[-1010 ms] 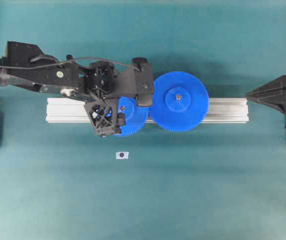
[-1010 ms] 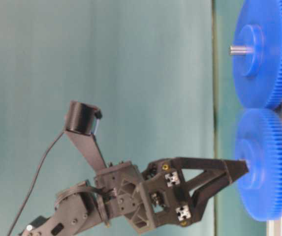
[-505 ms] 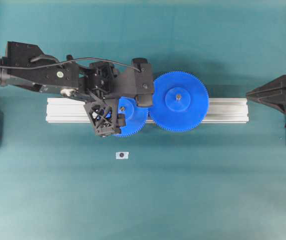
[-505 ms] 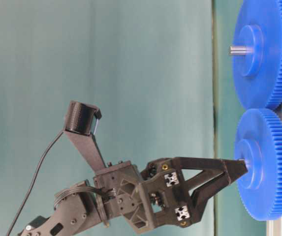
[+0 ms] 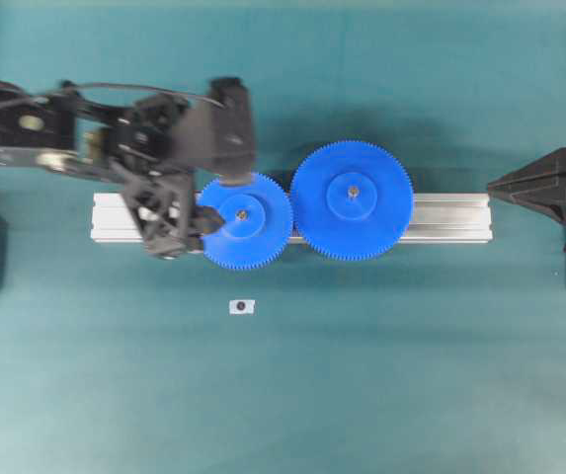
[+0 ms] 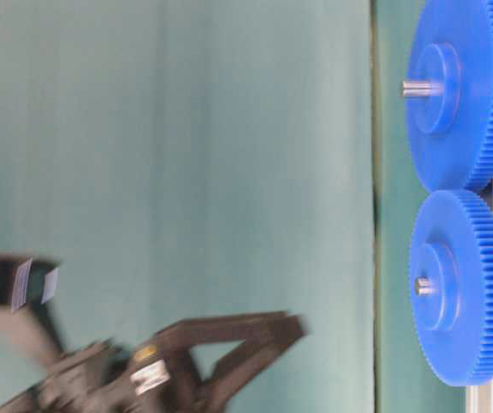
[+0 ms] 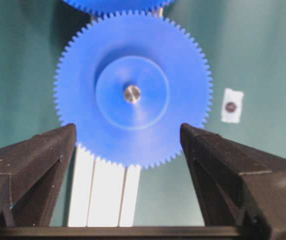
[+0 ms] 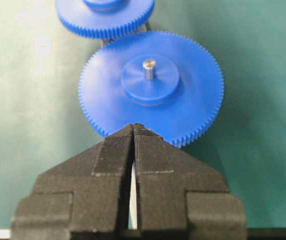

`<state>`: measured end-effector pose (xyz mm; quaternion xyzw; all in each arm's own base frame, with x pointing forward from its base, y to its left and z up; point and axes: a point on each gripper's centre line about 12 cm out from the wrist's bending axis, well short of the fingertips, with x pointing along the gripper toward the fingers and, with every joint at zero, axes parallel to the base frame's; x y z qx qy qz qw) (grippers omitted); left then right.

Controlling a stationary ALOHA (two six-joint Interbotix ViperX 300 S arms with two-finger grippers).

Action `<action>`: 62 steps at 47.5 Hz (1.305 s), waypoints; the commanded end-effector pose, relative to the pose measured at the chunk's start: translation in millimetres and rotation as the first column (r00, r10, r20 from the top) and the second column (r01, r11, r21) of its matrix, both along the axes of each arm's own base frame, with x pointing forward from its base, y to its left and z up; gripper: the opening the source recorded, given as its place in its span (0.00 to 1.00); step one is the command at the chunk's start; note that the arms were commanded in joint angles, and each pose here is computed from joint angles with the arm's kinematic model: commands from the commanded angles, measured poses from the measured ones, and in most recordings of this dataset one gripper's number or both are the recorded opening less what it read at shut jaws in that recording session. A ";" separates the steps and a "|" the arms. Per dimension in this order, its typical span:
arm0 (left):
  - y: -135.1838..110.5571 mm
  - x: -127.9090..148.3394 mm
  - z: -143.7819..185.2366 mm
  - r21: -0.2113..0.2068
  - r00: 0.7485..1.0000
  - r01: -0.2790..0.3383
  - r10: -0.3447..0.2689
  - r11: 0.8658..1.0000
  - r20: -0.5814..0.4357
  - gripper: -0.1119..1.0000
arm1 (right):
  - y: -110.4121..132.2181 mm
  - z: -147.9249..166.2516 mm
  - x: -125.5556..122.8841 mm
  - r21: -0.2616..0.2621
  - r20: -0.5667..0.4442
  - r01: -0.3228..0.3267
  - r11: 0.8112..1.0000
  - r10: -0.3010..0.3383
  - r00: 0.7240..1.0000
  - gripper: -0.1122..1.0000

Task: Insert the small gear onto the shaft.
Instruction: 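Push the small gear onto the shaft, meshing with the large gear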

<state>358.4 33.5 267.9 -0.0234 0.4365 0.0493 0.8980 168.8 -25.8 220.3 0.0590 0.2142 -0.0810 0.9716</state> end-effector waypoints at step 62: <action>12.1 17.6 -48.2 -0.114 0.981 -0.148 0.160 0.982 0.110 0.88 | -0.6 6.0 -0.3 0.009 0.025 0.009 1.000 -0.009 1.000 0.13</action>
